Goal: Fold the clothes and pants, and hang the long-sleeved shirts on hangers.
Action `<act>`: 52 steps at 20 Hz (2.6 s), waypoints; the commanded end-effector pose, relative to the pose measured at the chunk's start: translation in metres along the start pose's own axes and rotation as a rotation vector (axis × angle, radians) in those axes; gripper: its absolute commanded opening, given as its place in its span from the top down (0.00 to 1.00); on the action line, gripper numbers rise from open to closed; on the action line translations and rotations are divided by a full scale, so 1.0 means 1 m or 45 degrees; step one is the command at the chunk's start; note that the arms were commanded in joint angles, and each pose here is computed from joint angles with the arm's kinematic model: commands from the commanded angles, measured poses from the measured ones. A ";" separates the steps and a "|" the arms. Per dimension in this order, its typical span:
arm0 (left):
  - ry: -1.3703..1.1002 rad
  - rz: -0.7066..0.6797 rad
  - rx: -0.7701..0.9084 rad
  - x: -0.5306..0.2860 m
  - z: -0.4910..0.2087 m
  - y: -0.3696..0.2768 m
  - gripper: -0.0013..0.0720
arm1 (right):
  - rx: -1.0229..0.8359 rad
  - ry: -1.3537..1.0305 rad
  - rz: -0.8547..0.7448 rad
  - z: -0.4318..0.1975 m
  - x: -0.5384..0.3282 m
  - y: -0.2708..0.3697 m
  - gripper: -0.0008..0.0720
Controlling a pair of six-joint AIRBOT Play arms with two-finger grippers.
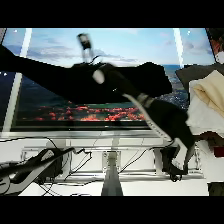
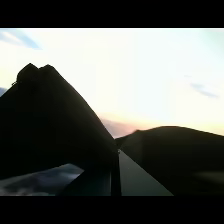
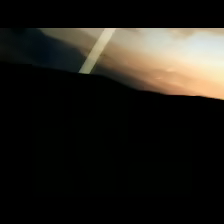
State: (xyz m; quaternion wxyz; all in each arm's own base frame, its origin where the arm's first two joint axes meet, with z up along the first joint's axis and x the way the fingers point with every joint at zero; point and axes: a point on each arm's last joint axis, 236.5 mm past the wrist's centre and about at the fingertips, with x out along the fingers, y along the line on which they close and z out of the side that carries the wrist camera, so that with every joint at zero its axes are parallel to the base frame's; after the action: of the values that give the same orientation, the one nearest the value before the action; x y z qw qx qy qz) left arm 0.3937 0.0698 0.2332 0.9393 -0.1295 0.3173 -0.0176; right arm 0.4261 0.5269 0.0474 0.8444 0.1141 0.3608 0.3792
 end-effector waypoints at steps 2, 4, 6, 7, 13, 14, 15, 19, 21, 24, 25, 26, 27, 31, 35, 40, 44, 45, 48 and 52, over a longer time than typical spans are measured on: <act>-0.020 -0.164 -0.057 -0.008 0.003 -0.033 0.97 | 0.024 0.144 0.166 -0.080 0.042 0.093 0.97; -0.017 -0.172 -0.063 -0.007 0.003 -0.034 0.97 | 0.031 0.175 0.172 -0.094 0.045 0.100 0.97; -0.014 -0.180 -0.072 -0.004 0.003 -0.034 0.97 | 0.037 0.182 0.151 -0.089 0.044 0.090 0.97; -0.005 -0.181 -0.078 -0.001 0.002 -0.033 0.97 | 0.035 0.190 0.124 -0.082 0.041 0.077 0.97; 0.240 -0.344 -0.038 0.071 -0.039 -0.079 0.97 | 0.030 0.264 -0.281 0.004 -0.041 -0.085 0.97; 0.318 -0.408 -0.006 0.090 -0.056 -0.105 0.97 | 0.074 0.262 -0.336 0.019 -0.061 -0.112 0.97; 0.404 -0.492 0.028 0.107 -0.077 -0.138 0.97 | 0.126 0.258 -0.390 0.033 -0.084 -0.141 0.97; 0.608 -0.745 0.165 0.149 -0.165 -0.272 0.97 | 0.268 0.259 -0.559 0.061 -0.160 -0.231 0.97; 0.665 -0.777 0.220 0.159 -0.197 -0.301 0.55 | 0.297 0.300 -0.616 0.060 -0.190 -0.262 0.97; 0.679 -0.696 0.278 0.163 -0.194 -0.273 0.12 | 0.176 0.405 -0.648 0.053 -0.224 -0.291 0.97; 0.677 -0.603 0.296 0.163 -0.183 -0.242 0.12 | 0.158 0.435 -0.656 0.050 -0.232 -0.299 0.97; 0.675 -0.488 0.299 0.161 -0.171 -0.205 0.12 | 0.157 0.456 -0.665 0.047 -0.239 -0.307 0.97; 0.663 -0.353 0.303 0.158 -0.156 -0.161 0.12 | 0.173 0.461 -0.676 0.046 -0.246 -0.314 0.97; 0.746 -0.055 0.092 0.140 -0.168 -0.025 0.12 | 0.193 0.469 -0.652 0.044 -0.250 -0.318 0.97; 0.790 -0.163 -0.284 0.155 -0.242 0.001 0.12 | 0.139 0.510 -0.515 0.030 -0.219 -0.289 0.97; 0.725 -0.170 -0.455 0.183 -0.282 0.003 0.12 | 0.053 0.548 -0.463 0.008 -0.182 -0.265 0.97; 0.800 -0.218 -0.450 0.203 -0.308 -0.020 0.12 | 0.038 0.510 -0.439 0.002 -0.148 -0.252 0.97; 0.780 -0.220 -0.479 0.209 -0.307 -0.024 0.13 | 0.033 0.482 -0.433 0.003 -0.137 -0.248 0.97; 0.711 -0.246 -0.538 0.217 -0.289 -0.032 0.97 | 0.021 0.310 -0.416 0.023 -0.102 -0.233 0.93; 0.711 -0.415 -0.197 0.186 -0.229 -0.045 0.97 | 0.089 0.318 -0.378 -0.002 -0.063 -0.216 0.78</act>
State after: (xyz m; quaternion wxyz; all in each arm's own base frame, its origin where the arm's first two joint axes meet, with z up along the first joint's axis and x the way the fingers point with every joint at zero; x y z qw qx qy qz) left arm 0.4033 -0.0478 -0.0795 0.7810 -0.2885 0.5407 -0.1206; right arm 0.5190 0.3040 -0.0054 0.8351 0.0145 0.4912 0.2475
